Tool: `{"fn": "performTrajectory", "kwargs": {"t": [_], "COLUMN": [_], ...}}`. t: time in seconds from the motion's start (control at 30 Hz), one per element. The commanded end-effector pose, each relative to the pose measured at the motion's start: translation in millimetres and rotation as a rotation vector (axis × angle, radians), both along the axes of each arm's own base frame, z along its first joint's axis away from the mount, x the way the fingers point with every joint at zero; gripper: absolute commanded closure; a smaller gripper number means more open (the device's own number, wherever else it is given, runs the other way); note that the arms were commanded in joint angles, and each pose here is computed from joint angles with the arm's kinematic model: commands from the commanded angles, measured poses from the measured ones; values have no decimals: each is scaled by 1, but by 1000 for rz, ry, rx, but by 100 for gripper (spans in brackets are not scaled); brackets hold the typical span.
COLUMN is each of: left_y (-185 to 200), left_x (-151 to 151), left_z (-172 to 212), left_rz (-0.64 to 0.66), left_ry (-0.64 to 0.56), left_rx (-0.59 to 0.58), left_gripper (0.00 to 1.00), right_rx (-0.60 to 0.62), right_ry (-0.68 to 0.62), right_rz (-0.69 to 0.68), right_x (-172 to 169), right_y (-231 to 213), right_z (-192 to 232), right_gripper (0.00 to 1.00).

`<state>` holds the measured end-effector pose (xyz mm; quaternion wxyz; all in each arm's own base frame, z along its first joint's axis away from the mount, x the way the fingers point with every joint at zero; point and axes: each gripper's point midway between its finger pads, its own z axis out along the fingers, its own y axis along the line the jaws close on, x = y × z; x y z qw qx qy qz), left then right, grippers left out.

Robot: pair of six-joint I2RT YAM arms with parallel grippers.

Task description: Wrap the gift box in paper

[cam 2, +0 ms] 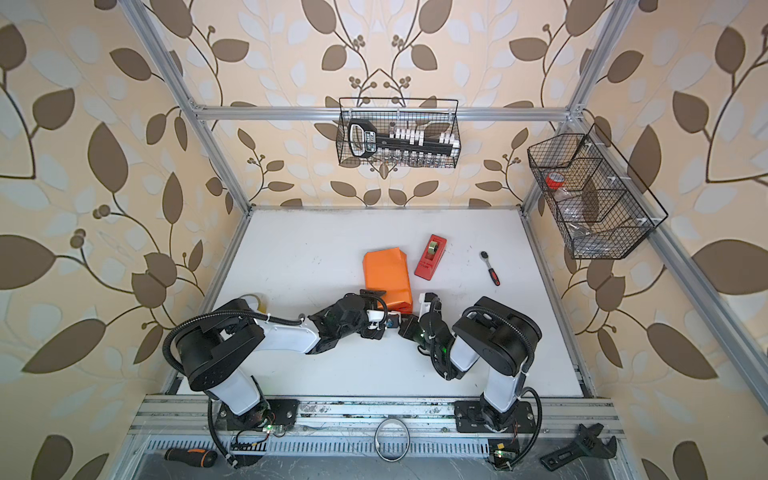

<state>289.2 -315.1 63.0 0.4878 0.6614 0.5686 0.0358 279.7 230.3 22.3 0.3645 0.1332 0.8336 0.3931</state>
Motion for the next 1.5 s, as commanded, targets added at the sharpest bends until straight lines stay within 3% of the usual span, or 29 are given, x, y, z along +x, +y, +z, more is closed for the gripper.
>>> {"fn": "performTrajectory", "kwargs": {"t": [0.0, 0.3, 0.6, 0.73, 0.97, 1.47], "left_y": [3, 8, 7, 11, 8, -5], "left_x": [7, 7, -32, -58, -71, -39], "left_z": [-10, -11, 52, 49, 39, -4], "left_rz": [-20, -3, -33, -76, -119, -70], "left_ry": [-37, -19, 107, 185, 226, 209], "left_rx": [79, 76, -150, -173, -135, 3], "left_gripper": [1, 2, 2, 15, 50, 64], "right_rx": [-7, -20, -25, -25, -24, -22], "right_ry": [17, 14, 18, 18, 16, 16], "right_rz": [-13, -8, -9, -9, -9, -11], "right_x": [-4, -5, -5, -5, -6, -6], "right_y": [-4, -5, -5, -6, -6, -8], "right_z": [-6, -6, -9, -9, -8, -8], "right_gripper": [93, 93, 93, 93, 94, 94]}}
